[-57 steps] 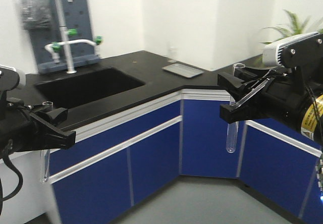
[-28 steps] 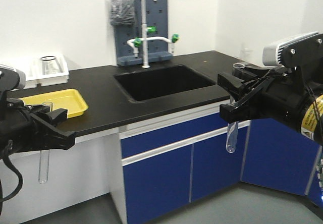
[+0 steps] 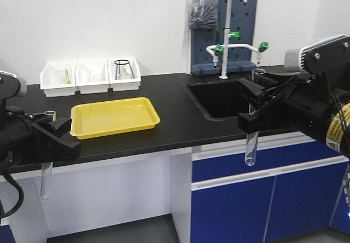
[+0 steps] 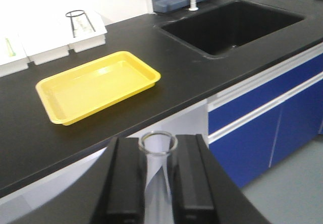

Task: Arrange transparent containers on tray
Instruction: 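Hold both test tubes while the base drives to the yellow tray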

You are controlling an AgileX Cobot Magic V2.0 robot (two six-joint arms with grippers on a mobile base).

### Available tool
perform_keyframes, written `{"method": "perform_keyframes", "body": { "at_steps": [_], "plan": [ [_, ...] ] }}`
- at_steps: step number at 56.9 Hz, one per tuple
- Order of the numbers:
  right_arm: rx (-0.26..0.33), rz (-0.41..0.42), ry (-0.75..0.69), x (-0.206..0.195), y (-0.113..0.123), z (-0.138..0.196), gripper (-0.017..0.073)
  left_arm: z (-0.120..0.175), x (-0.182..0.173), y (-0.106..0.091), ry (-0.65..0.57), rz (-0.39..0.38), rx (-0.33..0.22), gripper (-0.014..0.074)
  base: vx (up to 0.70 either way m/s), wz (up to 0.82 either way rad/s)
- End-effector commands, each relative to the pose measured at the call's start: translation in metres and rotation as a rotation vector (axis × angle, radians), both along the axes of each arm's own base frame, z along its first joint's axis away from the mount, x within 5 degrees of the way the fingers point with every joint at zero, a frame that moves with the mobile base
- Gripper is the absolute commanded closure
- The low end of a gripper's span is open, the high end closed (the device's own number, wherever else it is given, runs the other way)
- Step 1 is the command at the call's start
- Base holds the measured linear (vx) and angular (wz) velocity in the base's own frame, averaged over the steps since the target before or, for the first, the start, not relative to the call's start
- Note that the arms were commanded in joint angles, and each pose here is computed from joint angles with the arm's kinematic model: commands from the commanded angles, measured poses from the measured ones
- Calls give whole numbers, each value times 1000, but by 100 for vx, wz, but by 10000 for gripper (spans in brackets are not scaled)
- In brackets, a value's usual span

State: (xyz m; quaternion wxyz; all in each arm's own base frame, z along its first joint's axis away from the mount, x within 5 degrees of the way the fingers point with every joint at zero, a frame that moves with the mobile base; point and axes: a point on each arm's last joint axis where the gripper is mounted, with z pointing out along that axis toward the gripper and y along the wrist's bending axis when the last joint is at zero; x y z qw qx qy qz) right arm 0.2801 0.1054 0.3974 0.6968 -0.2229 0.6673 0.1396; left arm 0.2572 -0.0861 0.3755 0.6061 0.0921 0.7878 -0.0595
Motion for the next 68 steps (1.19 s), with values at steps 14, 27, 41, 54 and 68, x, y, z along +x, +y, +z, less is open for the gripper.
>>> {"method": "perform_keyframes", "body": {
  "at_steps": [14, 27, 41, 54, 68],
  "plan": [
    [31, 32, -70, -8, 0, 20, 571, 20, -6, -3, -89, -45, -35, 601, 21, 14],
    [31, 32, -70, -8, 0, 20, 571, 20, -6, -3, -89, -45, -35, 601, 29, -2],
    [31, 32, -70, -8, 0, 20, 571, 20, -6, -3, -89, -45, -35, 601, 35, -1],
    [31, 32, -70, -8, 0, 20, 571, 20, -6, -3, -89, -45, -35, 601, 38, 19],
    [31, 33, -70, -8, 0, 20, 571, 20, -6, -3, -89, -45, -35, 601, 38, 28]
  ]
}}
